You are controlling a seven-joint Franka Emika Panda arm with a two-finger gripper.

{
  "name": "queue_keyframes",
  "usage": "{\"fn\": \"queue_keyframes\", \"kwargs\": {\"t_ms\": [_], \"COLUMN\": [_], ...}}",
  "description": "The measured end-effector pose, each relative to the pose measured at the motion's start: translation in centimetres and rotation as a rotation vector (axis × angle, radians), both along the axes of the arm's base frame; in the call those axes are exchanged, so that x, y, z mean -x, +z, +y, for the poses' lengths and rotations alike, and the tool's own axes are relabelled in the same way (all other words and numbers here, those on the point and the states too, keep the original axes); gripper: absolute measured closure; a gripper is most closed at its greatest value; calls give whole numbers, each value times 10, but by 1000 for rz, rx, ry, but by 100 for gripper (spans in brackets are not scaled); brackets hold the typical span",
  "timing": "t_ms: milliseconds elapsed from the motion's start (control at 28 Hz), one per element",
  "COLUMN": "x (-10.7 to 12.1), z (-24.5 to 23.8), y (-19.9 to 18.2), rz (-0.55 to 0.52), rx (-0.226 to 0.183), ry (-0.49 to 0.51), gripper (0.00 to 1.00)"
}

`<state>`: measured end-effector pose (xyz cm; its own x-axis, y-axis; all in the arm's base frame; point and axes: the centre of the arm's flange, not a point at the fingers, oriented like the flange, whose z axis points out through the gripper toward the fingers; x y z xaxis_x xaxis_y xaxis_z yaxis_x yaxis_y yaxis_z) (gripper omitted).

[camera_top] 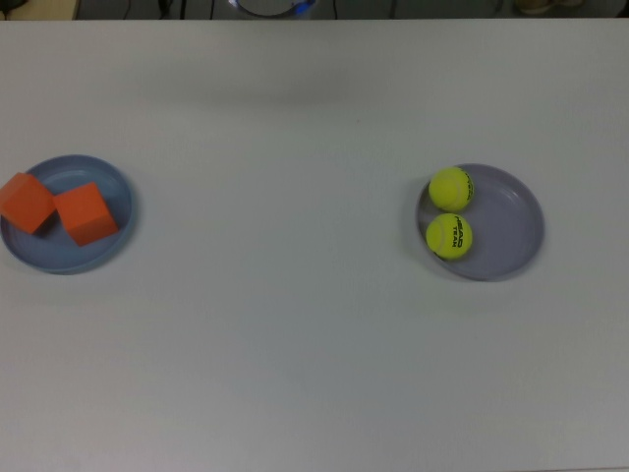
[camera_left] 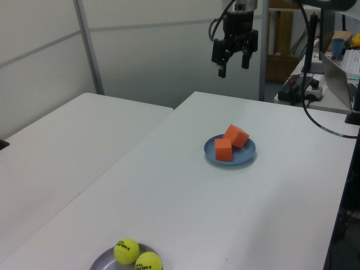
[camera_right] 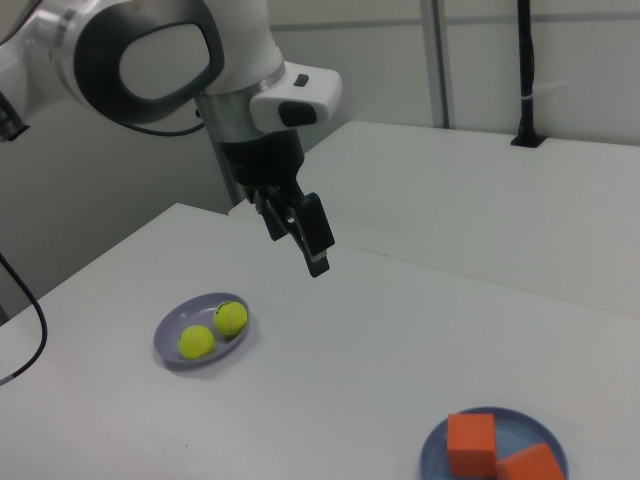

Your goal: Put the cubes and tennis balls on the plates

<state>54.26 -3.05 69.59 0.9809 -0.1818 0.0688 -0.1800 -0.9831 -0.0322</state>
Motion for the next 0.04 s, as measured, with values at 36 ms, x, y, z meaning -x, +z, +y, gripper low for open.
{"fn": "queue_keyframes", "kwargs": {"t_ms": [36], "x": [-1], "z": [0], "y": [-1], "rz": [2], "rx": [-1], "ry": [0], "gripper": [0]}}
